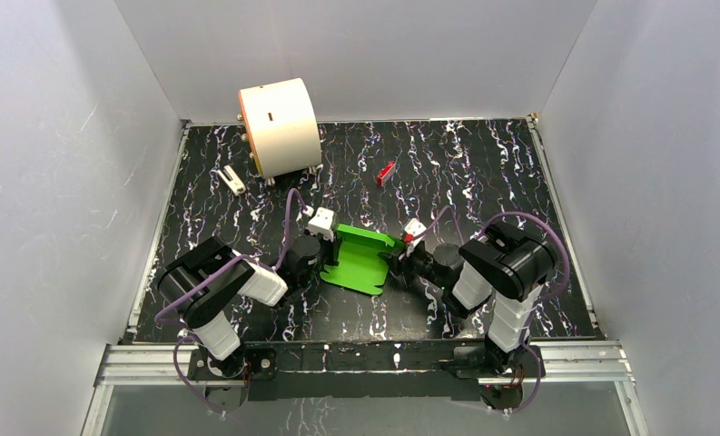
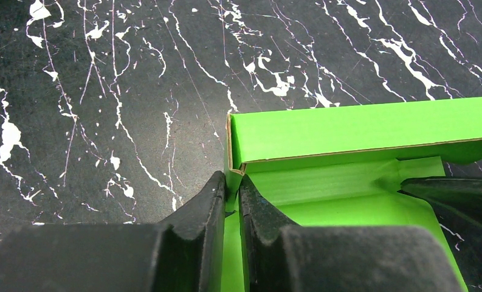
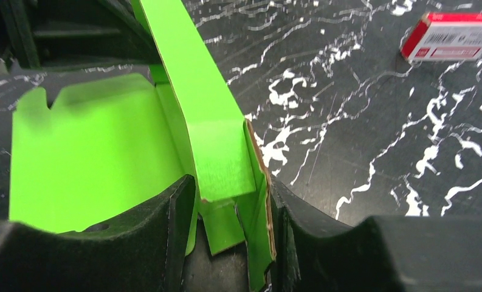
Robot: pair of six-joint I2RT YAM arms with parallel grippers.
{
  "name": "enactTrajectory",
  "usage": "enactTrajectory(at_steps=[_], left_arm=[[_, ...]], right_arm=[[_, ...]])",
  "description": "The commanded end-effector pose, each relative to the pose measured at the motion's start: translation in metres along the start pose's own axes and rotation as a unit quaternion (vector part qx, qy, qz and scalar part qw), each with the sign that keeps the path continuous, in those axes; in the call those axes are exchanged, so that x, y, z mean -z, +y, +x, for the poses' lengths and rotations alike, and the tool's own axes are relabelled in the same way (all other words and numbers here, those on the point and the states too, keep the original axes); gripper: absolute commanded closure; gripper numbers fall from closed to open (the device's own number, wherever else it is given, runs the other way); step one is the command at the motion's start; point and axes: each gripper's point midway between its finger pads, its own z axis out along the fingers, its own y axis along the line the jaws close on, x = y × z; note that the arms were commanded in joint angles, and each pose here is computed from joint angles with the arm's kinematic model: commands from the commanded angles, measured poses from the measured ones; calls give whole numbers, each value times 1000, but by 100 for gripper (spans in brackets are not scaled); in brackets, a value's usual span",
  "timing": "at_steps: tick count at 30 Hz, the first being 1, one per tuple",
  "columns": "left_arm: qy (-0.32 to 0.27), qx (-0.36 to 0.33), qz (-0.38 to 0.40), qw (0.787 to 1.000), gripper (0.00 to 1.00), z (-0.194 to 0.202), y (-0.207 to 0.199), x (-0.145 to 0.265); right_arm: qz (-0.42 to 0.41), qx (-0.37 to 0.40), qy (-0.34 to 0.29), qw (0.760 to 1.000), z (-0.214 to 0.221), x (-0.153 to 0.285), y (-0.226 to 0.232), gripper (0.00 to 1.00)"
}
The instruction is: Fold the paper box
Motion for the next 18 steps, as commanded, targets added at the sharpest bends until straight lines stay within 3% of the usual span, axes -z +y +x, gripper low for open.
enactTrajectory(at_steps=[1, 8, 18], left_arm=[[18, -9, 2, 1000, 100, 9, 0, -2], [16, -6, 4, 1000, 100, 7, -1, 0], [9, 1, -1, 1000, 100, 2, 0, -2]], right_arm=[[1, 39, -184, 982, -104, -1, -3, 46], [5, 41, -188, 981, -107, -2, -5, 49], [-10, 34, -179, 983, -100, -1, 1, 72]])
